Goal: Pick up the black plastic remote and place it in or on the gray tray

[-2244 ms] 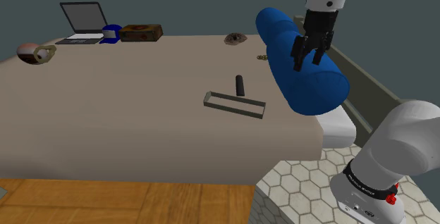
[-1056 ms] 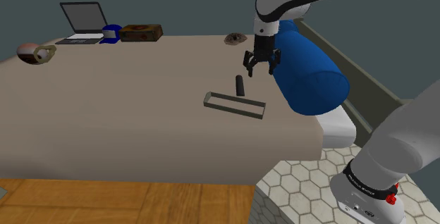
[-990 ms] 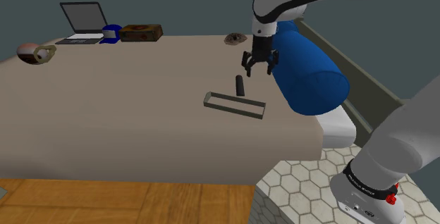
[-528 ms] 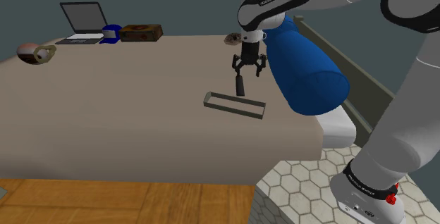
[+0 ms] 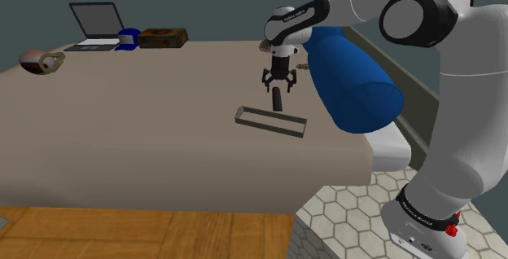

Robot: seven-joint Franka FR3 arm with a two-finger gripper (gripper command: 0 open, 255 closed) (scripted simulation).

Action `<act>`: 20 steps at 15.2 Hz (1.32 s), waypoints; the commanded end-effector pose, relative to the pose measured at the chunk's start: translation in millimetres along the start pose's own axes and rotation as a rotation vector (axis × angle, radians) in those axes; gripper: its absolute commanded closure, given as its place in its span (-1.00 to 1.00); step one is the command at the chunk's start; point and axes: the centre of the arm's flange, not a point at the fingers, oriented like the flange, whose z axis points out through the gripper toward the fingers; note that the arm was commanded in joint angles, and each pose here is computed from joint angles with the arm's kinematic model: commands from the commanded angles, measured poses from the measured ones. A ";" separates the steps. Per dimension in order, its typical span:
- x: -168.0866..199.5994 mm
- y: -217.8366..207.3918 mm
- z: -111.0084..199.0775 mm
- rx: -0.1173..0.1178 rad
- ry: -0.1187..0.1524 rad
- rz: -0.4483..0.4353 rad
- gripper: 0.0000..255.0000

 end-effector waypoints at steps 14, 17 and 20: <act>6.9 -1.8 42.5 0.001 -0.002 0.011 -1.00; 7.0 -1.8 42.5 0.001 -0.002 0.011 1.00; 8.7 -2.4 41.4 0.001 -0.002 0.011 1.00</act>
